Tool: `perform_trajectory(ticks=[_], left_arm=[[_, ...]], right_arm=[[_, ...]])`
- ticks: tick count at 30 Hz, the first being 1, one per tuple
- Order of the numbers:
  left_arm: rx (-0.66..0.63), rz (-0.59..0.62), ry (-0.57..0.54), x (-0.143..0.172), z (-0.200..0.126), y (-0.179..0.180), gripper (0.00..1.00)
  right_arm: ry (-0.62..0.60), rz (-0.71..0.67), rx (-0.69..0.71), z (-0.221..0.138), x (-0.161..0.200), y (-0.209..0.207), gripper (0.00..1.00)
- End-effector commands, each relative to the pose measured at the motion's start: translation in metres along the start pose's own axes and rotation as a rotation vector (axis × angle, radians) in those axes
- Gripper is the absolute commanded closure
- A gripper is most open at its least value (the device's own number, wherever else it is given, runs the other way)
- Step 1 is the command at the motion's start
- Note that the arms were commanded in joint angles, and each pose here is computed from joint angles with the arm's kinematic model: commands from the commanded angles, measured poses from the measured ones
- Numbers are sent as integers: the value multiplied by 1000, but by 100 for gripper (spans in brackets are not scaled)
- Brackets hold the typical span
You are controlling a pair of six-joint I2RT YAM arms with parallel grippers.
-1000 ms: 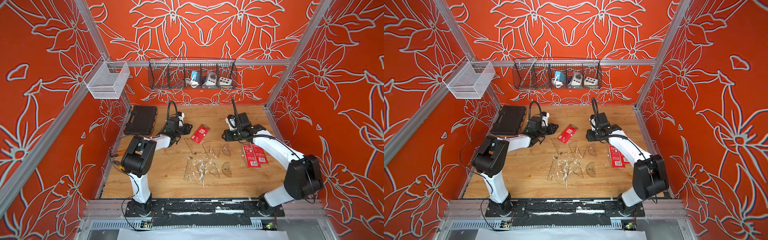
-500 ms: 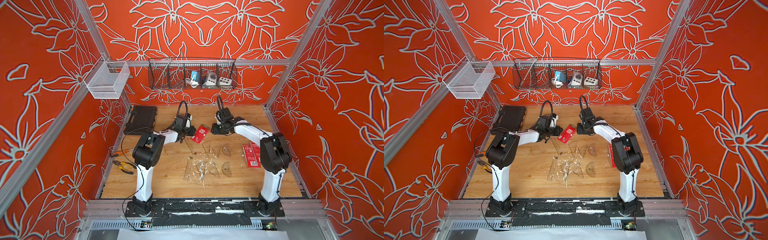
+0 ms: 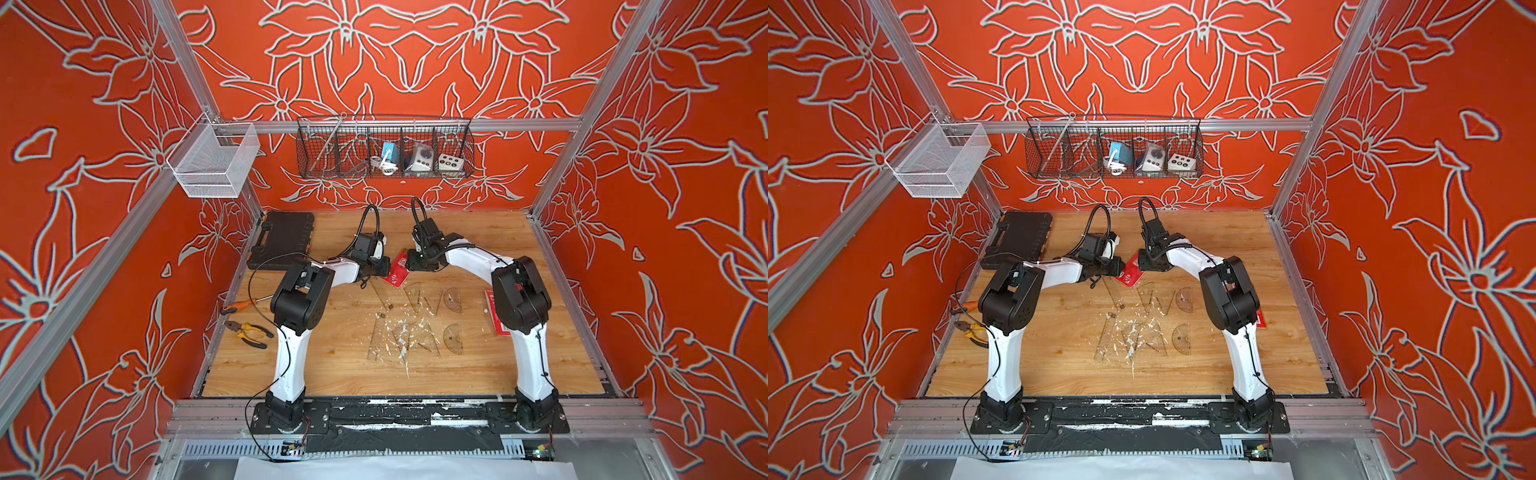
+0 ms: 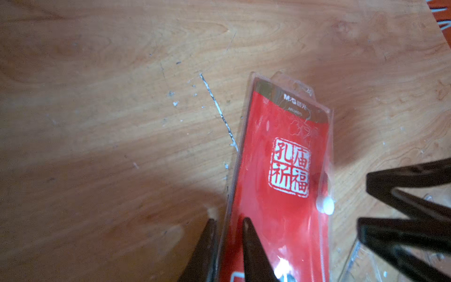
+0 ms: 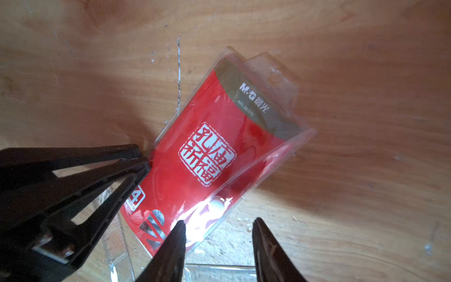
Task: Open the ruler set and take out the ruler
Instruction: Pick up the ruler set bag from the center of the board.
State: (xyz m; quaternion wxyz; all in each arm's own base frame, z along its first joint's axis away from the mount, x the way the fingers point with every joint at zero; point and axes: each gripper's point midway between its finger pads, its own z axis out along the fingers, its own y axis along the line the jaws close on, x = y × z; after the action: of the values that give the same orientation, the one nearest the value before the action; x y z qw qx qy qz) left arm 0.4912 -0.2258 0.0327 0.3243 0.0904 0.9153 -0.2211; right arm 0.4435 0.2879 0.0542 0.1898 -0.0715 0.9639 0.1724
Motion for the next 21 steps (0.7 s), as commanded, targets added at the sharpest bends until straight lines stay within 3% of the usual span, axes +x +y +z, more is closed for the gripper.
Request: perform_trajectory(ticks=[1, 17, 21], left_arm=[[2, 11, 59, 19, 6, 2, 81], [39, -2, 62, 25, 5, -3, 84], [38, -1, 61, 25, 5, -3, 84]], right_arm=[[21, 23, 26, 6, 5, 0, 53], [58, 48, 26, 30, 12, 4, 53], [62, 51, 21, 33, 12, 4, 58]])
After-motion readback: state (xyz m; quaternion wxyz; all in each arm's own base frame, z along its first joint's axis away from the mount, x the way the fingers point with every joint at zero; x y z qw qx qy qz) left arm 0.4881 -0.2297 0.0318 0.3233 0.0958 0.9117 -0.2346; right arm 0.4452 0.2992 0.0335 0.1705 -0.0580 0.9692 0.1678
